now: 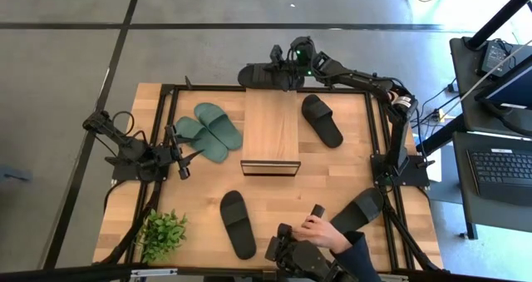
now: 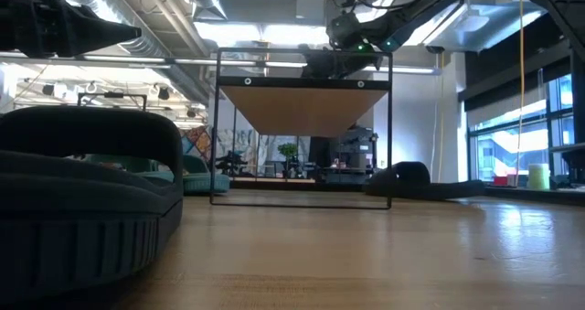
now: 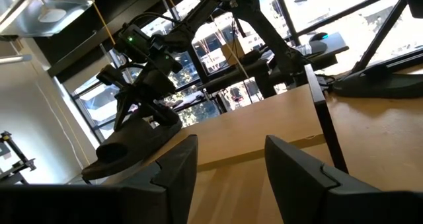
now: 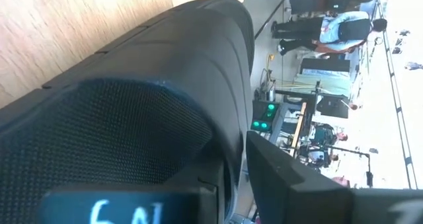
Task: Pick and place slides into the shelf
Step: Put the black slide on the shelf
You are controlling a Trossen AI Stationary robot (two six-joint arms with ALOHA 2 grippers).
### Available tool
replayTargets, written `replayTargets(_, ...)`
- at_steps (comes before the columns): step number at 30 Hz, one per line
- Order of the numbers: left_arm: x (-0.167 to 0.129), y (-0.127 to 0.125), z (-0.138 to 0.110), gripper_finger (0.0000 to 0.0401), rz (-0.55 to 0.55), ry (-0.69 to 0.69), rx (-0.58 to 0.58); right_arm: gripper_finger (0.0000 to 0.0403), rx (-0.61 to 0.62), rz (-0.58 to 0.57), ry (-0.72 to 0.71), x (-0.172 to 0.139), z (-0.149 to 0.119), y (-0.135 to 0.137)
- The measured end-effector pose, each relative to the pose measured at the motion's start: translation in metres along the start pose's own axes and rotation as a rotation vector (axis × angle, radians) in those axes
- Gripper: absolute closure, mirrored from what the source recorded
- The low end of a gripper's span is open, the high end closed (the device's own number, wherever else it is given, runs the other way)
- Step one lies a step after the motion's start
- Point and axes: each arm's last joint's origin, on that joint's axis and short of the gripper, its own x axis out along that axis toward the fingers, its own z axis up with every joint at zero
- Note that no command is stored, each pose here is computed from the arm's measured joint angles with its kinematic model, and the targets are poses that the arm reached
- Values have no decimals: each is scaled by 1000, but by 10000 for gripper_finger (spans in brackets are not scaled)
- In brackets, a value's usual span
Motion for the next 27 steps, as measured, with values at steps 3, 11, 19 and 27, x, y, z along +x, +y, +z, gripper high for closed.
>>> replayTargets(3, 0, 0, 0, 233, 0, 0, 0, 343, 6, 0, 0, 0, 0, 0)
replayTargets(11, 0, 0, 0, 233, 0, 0, 0, 341, 78, -18, 5, 1, -1, -1)
replayTargets(19, 0, 0, 0, 233, 0, 0, 1, 291, 76, -18, 39, 1, -1, -1)
replayTargets(27, 0, 0, 0, 233, 0, 0, 0, 252, 99, -20, 45, 1, -2, -1)
